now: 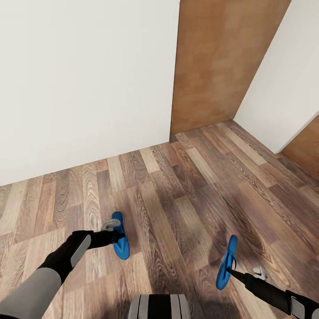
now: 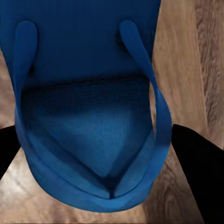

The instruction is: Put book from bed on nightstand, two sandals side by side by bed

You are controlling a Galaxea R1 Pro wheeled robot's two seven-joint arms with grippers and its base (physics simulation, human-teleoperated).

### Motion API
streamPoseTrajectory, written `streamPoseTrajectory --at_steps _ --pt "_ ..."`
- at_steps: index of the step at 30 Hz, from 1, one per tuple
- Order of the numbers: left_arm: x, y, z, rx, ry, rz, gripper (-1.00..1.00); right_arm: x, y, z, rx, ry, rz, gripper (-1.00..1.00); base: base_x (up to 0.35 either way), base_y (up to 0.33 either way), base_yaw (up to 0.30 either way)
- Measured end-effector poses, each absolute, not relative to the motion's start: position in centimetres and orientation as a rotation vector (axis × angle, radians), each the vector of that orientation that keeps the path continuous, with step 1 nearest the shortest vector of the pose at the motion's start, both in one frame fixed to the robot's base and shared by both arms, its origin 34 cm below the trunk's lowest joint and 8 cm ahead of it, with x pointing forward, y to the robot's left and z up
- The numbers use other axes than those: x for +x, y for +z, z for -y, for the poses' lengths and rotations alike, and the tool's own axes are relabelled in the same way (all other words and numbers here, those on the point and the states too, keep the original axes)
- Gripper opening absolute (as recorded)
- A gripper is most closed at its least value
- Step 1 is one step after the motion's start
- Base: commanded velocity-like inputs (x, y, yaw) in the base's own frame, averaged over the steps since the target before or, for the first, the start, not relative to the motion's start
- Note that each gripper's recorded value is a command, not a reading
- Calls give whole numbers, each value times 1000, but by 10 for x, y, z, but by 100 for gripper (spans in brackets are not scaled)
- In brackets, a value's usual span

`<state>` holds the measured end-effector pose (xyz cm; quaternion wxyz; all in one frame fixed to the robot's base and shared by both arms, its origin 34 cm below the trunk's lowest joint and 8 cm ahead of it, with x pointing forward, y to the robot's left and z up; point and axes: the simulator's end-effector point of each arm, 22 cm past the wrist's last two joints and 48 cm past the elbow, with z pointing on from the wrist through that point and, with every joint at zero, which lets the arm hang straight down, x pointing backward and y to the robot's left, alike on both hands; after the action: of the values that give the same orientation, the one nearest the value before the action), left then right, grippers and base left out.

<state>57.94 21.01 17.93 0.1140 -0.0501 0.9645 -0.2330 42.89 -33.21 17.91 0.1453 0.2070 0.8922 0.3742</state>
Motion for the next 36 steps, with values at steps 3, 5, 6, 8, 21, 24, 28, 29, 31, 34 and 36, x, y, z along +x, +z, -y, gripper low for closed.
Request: streamPoseTrajectory --at_steps 3,5,6,8,21,24,28,29,31,34,36 --pt "573 184 -240 -151 -698 -2829 -100 433 184 332 588 1078 -2559 -100 0 0 0" --pt "560 181 -261 -176 -705 -2848 -100 435 187 332 583 1078 -2552 -100 0 0 0" --pt "552 178 -277 -198 -696 -2846 -100 437 188 332 580 1079 -2548 -100 0 0 0" --pt "549 178 -298 -236 -697 -2799 -100 439 192 332 574 1080 -2541 -100 0 0 0" --pt "492 186 -316 -204 -810 -2573 -100 455 212 332 538 1079 -2497 -100 0 0 0" --pt "487 187 -298 -199 -842 -2565 -100 458 217 331 530 1081 -2486 -100 0 0 0" --pt "489 192 -293 -195 -849 -2551 -100 463 224 331 519 1081 -2472 -100 0 0 0" --pt "490 194 -293 -193 -849 -2547 -100 464 225 331 517 1081 -2468 -100 0 0 0" --pt "491 195 -295 -194 -831 -2548 -100 466 229 331 511 1081 -2461 -100 0 0 0" --pt "480 194 -296 -195 -820 -2561 -100 470 234 331 503 1081 -2451 -100 0 0 0" --pt "477 196 -296 -197 -821 -2558 -100 472 237 331 498 1081 -2444 -100 0 0 0"
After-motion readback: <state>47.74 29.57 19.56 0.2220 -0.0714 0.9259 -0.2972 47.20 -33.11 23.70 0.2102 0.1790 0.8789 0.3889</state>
